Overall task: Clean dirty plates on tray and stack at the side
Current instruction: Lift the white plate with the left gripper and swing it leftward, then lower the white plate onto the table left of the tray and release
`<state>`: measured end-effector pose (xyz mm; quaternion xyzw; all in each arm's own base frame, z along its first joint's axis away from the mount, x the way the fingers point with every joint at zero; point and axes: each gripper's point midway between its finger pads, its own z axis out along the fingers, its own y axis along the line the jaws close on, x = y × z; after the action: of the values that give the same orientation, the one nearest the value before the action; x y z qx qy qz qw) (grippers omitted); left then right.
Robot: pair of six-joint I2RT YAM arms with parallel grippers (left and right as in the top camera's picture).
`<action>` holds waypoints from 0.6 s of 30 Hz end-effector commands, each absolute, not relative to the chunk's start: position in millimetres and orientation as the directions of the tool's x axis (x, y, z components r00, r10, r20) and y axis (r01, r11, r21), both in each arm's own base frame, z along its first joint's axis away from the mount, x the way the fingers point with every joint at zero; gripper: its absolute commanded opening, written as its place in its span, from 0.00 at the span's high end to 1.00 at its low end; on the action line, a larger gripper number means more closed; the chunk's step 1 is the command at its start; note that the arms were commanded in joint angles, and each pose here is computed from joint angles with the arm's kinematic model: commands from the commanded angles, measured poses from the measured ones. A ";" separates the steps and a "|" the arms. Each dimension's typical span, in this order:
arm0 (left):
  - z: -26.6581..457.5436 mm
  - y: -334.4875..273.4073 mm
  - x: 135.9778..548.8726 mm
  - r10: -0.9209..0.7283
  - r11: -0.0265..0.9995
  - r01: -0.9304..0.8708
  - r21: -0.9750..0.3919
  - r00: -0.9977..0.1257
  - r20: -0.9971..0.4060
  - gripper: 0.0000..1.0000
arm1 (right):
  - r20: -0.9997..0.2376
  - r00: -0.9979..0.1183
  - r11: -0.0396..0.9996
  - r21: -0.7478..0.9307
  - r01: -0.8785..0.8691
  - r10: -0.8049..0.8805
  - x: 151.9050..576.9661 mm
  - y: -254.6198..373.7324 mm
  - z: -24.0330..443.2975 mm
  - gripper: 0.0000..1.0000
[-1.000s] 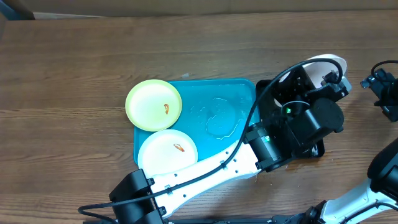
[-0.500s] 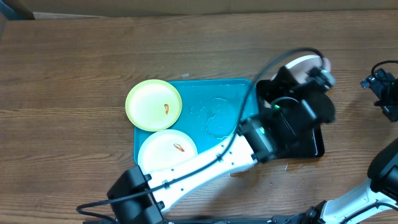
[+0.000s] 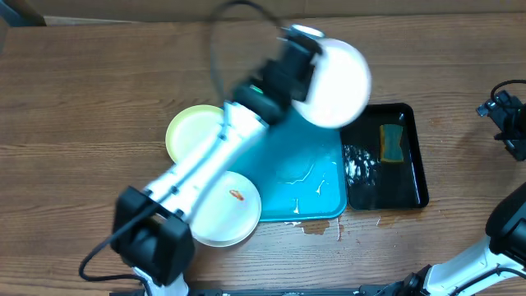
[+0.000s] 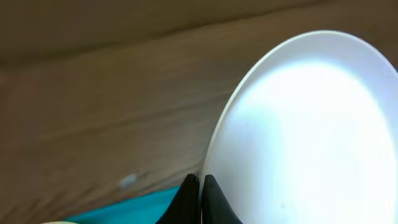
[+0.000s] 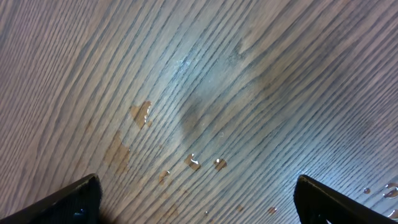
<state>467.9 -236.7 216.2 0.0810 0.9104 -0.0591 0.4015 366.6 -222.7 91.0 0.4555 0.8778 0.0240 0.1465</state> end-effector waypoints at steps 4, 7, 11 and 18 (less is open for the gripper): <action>211.9 -93.6 495.0 -0.345 0.924 -0.164 -0.345 -0.746 -0.569 0.96 | -0.279 -0.523 0.581 0.197 0.790 0.805 371.7 -226.8 109.2 0.00; 197.1 -14.9 485.3 -0.457 0.888 -0.340 -0.310 -0.733 -0.504 0.96 | -0.279 -0.523 0.581 0.197 0.790 0.805 371.7 -226.8 109.2 0.00; 181.3 93.7 453.0 -0.620 0.781 -0.573 -0.249 -0.657 -0.429 0.96 | -0.279 -0.523 0.581 0.197 0.790 0.805 371.7 -226.8 109.2 0.00; 171.5 174.6 416.1 -0.735 0.659 -0.721 -0.215 -0.557 -0.387 0.96 | -0.279 -0.523 0.581 0.197 0.790 0.805 371.7 -226.8 109.2 0.00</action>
<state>424.9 155.5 160.1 -0.3892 0.8949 -0.0147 0.2179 366.7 -222.8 91.0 0.4553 0.8778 0.0239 0.1469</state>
